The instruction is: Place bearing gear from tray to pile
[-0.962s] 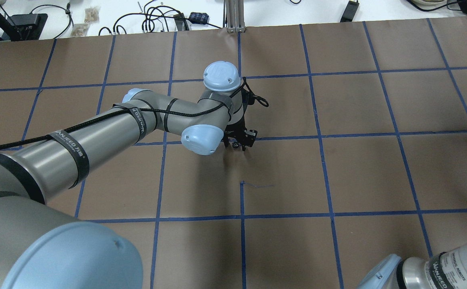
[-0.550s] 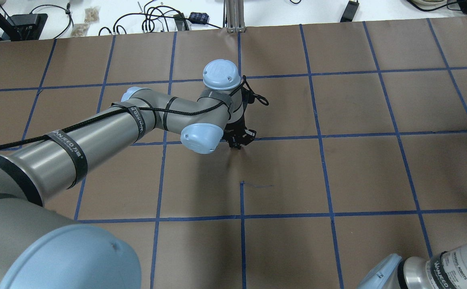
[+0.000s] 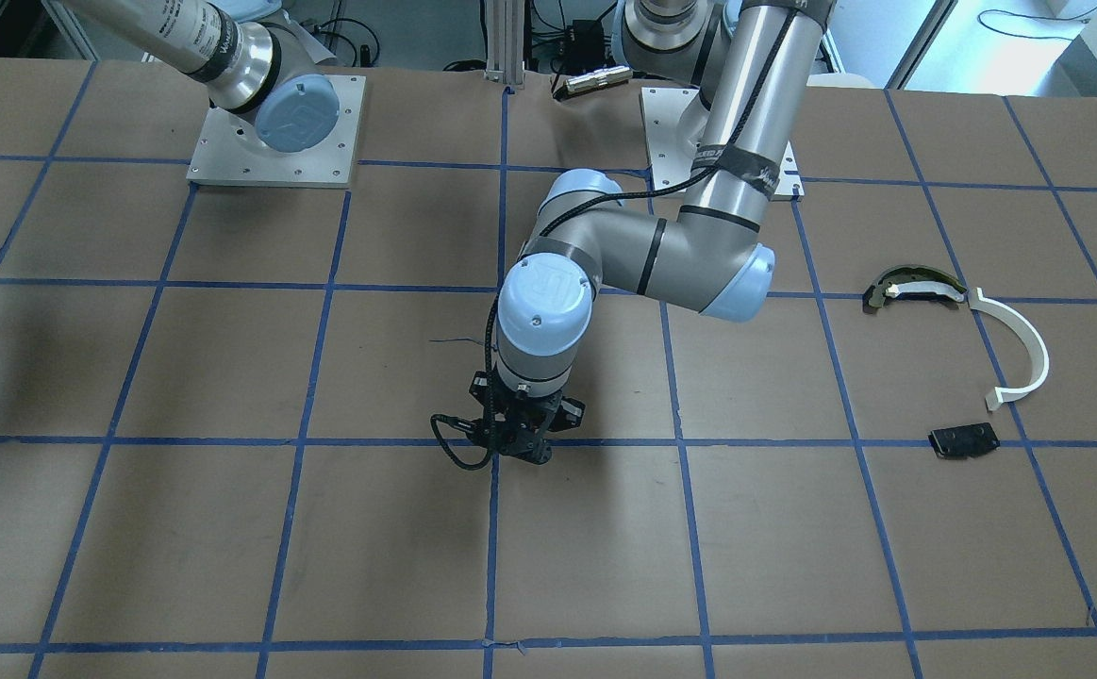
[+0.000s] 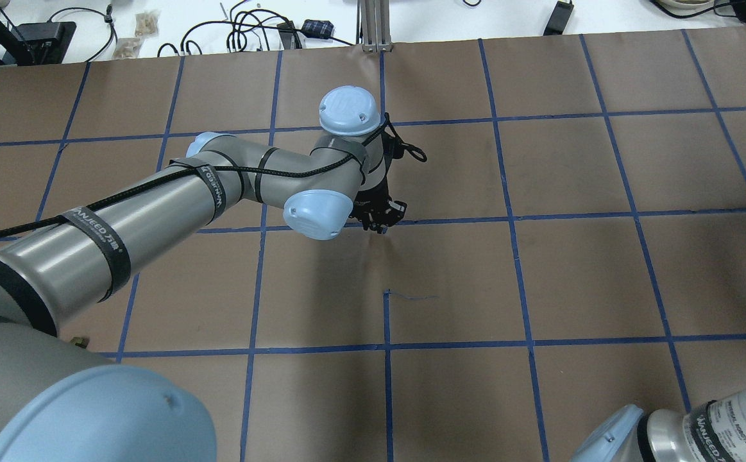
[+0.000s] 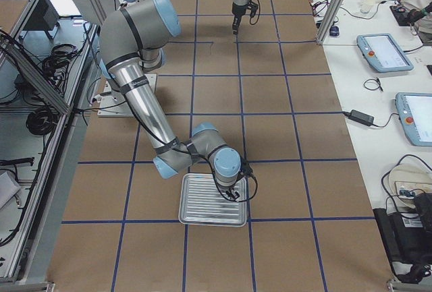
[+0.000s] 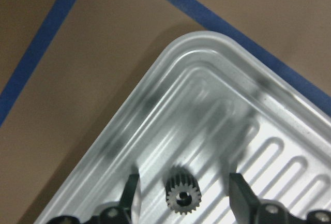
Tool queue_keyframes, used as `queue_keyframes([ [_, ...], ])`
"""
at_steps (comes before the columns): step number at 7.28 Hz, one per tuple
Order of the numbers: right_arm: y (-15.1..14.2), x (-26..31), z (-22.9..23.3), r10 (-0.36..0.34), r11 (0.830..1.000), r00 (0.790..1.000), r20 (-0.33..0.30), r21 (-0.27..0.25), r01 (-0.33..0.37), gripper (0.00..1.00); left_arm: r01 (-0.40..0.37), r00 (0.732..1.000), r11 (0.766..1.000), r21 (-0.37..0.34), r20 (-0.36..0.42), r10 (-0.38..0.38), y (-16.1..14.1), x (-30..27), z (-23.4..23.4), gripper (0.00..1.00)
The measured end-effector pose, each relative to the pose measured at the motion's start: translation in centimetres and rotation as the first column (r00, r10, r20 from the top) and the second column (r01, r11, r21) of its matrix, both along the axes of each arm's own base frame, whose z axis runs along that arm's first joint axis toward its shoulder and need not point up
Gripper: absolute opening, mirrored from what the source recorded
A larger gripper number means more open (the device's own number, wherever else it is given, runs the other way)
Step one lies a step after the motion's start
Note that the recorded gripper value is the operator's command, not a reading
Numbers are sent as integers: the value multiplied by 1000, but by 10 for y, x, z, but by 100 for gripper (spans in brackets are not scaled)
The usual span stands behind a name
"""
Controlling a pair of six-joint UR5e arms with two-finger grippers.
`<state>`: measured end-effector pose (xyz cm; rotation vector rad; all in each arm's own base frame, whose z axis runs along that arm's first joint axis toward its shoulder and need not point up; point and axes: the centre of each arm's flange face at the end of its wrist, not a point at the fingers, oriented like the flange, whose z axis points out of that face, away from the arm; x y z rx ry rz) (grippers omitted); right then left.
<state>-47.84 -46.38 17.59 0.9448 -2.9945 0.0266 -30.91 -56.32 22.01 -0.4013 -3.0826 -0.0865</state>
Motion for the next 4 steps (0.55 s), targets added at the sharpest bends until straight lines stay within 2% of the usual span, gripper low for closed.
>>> queue_keyframes([
  [2,1,-1,-1,-1,1000,1000,-5,10,1,14,-103,995,995,13,13,103,-21,77,45,0],
  [3,3,-2,-1,-5,1000,1000,-15,27,6,7,-129,992,991,18,12,129,-31,129,60,0],
  [4,4,-3,-1,-10,999,1000,-22,41,10,7,-134,991,991,15,9,134,-39,183,70,0],
])
